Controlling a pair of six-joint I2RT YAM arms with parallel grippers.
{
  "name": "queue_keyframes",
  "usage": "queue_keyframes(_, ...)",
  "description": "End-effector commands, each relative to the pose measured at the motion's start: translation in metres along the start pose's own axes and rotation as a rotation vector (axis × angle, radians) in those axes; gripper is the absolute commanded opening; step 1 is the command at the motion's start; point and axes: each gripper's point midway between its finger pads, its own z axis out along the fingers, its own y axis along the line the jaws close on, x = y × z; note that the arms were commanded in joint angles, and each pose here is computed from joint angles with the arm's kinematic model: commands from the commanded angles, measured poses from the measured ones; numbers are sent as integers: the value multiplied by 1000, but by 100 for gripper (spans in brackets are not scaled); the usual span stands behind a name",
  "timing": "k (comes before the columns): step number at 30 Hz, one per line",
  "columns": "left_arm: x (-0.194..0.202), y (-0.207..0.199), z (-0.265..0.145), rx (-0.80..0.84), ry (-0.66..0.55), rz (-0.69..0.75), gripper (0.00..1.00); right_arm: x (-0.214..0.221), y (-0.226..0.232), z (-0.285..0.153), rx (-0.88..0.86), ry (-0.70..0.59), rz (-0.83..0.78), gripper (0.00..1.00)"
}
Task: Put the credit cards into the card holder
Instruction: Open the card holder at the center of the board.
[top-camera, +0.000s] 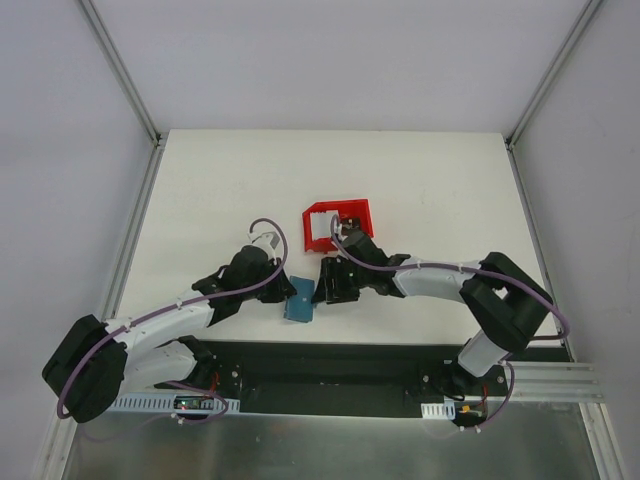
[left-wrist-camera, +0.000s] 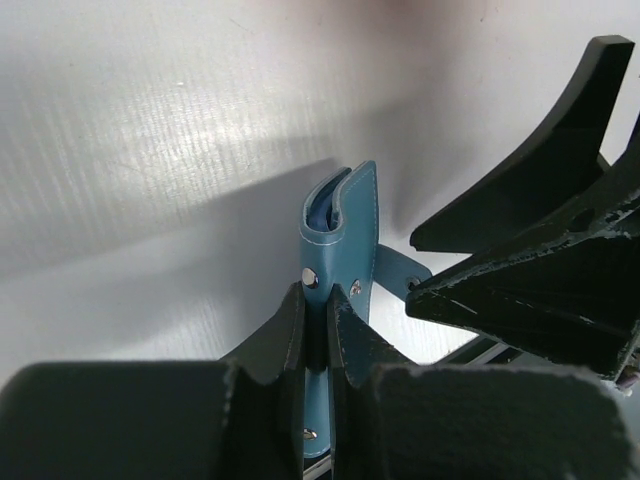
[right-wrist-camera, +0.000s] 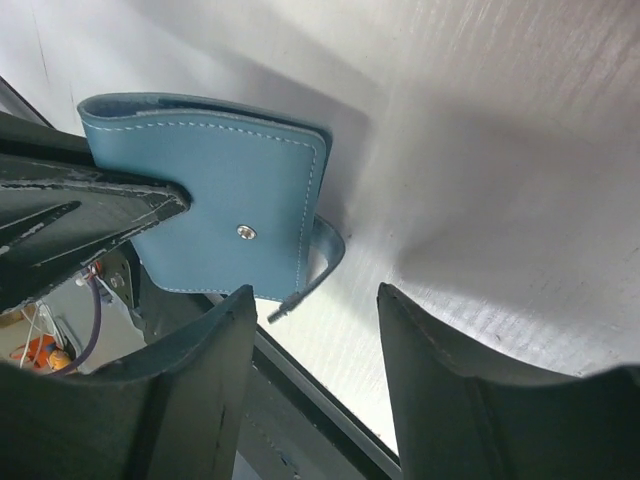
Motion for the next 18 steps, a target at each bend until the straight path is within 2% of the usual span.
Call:
queue_keyframes(1,-7,3,-2,-30,-34,8,0,0,3,1,11,-3,37,51)
queue_keyframes(9,-9,2,-1,-33,-23,36,0,3,-5,12,28,32,42,20)
queue_keyframes(12,-9,2,-1,-35,-21,40,0,3,-5,11,29,26,36,16)
queue_keyframes(14,-7,3,0,-38,-15,40,0,2,-6,10,35,17,23,4)
queue_keyframes(16,-5,6,3,-50,-4,38,1,-3,-5,5,35,-5,0,0)
queue_keyframes(18,-3,8,3,-62,8,29,19,-8,-1,-3,23,-37,-43,0)
